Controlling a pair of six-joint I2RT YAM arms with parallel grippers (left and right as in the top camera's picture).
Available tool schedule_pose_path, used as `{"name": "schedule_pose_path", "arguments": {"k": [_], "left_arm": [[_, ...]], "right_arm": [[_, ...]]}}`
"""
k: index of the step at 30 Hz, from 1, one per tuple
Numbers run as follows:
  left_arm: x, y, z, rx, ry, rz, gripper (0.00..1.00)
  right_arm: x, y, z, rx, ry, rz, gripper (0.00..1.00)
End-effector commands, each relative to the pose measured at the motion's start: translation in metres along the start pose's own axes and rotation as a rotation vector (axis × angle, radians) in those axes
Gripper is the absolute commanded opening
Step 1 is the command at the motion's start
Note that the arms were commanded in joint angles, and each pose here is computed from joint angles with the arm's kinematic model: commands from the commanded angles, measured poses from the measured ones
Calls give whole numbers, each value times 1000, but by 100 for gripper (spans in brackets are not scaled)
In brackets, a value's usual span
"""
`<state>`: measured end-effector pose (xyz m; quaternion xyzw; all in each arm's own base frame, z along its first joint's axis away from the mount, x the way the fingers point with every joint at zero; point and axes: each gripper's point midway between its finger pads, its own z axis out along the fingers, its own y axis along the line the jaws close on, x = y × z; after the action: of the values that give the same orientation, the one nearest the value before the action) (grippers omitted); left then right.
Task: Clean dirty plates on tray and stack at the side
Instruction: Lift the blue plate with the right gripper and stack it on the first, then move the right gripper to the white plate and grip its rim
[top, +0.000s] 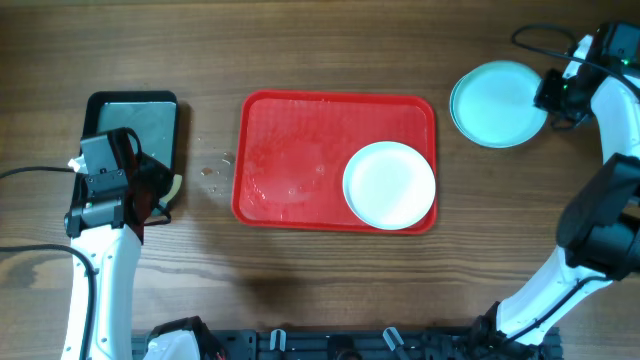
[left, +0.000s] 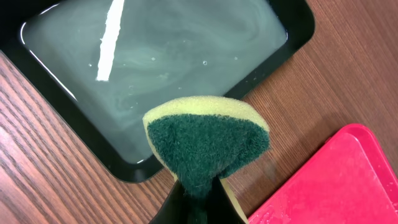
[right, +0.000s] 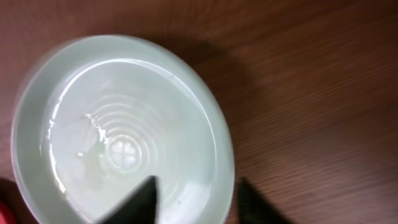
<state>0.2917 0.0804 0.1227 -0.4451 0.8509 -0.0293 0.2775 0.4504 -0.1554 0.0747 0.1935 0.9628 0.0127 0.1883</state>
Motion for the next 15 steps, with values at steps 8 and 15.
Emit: {"name": "schedule_pose_path", "arguments": {"k": [8,15], "left_arm": [[-1,0,-1,6,-4,-14,4],[-1,0,-1,6,-4,-14,4]], "right_arm": [[7,93,-78,-322,-71,-239,100],[73,171,-126,-353,29,-500,100]]}}
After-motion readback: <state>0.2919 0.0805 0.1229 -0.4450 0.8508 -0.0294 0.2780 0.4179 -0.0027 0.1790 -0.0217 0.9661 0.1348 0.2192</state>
